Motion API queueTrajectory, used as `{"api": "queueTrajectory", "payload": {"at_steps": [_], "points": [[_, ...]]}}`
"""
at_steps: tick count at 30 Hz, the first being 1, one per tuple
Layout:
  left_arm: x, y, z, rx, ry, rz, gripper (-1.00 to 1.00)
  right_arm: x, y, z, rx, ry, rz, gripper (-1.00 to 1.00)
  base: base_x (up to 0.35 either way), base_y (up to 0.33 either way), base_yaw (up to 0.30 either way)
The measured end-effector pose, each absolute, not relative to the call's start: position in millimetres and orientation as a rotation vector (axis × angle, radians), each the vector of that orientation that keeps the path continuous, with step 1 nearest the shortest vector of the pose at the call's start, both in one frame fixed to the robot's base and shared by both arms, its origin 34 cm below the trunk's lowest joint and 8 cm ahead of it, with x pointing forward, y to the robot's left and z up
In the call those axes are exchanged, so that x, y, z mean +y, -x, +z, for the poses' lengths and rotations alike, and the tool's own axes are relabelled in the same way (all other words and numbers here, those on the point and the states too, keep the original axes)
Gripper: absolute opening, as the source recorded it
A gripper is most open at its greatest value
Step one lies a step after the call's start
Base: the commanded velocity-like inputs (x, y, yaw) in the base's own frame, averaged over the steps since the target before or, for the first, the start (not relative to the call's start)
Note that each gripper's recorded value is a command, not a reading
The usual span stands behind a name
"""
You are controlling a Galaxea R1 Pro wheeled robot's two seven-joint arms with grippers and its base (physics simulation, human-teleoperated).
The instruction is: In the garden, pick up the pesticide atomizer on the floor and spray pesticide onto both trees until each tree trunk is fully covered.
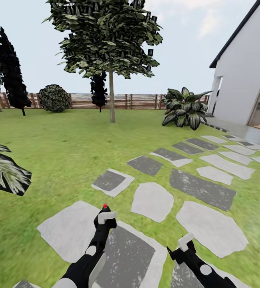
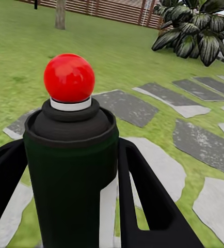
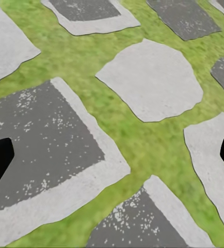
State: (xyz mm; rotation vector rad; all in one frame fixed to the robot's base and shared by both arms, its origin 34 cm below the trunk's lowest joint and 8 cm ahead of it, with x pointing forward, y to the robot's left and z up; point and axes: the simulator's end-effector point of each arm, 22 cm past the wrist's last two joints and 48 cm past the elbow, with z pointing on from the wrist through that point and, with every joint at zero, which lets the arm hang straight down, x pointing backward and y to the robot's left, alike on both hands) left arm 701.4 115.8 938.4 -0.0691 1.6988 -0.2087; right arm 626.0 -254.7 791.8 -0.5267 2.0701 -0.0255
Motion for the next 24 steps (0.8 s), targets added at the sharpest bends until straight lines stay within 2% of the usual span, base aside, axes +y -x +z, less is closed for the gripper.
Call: {"api": "queueTrajectory", "payload": {"at_steps": [24], "points": [[115.8, -701.4, 938.6, 1.698, 0.069, -0.209, -1.0, -254.7, -626.0, 791.8, 2.07, 0.527, -0.026, 1.0, 0.283, 0.0, 0.0]]}}
